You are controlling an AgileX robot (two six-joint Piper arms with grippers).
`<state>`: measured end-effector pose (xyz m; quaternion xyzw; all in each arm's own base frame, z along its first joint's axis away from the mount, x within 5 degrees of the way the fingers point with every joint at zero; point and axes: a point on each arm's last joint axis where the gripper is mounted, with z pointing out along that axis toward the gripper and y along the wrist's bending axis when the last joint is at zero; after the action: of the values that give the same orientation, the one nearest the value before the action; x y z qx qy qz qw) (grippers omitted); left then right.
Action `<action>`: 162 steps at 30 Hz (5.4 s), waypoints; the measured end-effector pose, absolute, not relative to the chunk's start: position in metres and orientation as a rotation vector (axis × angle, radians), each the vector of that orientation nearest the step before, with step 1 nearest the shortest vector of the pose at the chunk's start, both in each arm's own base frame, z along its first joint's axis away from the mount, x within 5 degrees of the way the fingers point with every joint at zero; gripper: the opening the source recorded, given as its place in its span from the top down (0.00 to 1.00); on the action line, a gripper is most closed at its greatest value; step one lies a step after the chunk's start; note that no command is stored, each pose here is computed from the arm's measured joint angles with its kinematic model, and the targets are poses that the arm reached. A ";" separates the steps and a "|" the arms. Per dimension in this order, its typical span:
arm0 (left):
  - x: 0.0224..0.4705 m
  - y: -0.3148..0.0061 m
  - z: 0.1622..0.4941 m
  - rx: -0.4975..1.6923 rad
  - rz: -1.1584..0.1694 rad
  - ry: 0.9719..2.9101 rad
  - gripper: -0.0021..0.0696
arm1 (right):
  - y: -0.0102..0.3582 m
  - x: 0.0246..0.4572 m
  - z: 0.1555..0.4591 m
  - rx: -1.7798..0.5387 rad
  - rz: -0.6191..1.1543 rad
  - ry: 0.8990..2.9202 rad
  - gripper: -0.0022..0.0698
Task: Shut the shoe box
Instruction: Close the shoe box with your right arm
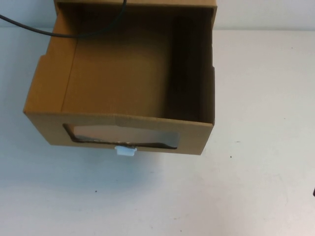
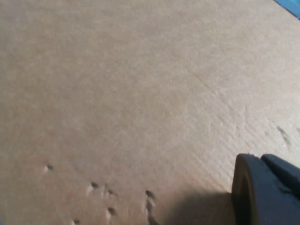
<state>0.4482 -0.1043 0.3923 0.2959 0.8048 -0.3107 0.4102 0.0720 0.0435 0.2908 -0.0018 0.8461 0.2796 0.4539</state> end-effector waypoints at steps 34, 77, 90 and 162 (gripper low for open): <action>0.448 -0.102 0.391 0.707 -0.831 2.044 0.98 | 0.249 0.194 0.355 -0.922 0.689 2.192 0.99; 0.448 -0.102 0.391 0.703 -0.844 2.052 0.98 | 0.255 0.249 0.343 -1.029 0.513 2.409 0.99; 0.446 -0.102 0.391 0.715 -0.857 2.059 0.98 | 0.260 0.249 0.354 -1.044 0.571 2.358 0.99; 0.445 -0.104 0.390 0.725 -0.894 2.059 0.98 | 0.250 0.351 0.394 -0.855 0.329 2.286 0.99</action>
<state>0.4451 -0.1041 0.3905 0.2842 0.8069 -0.3502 0.3813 0.3509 0.2496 0.3940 -0.3276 0.8752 0.1260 0.3330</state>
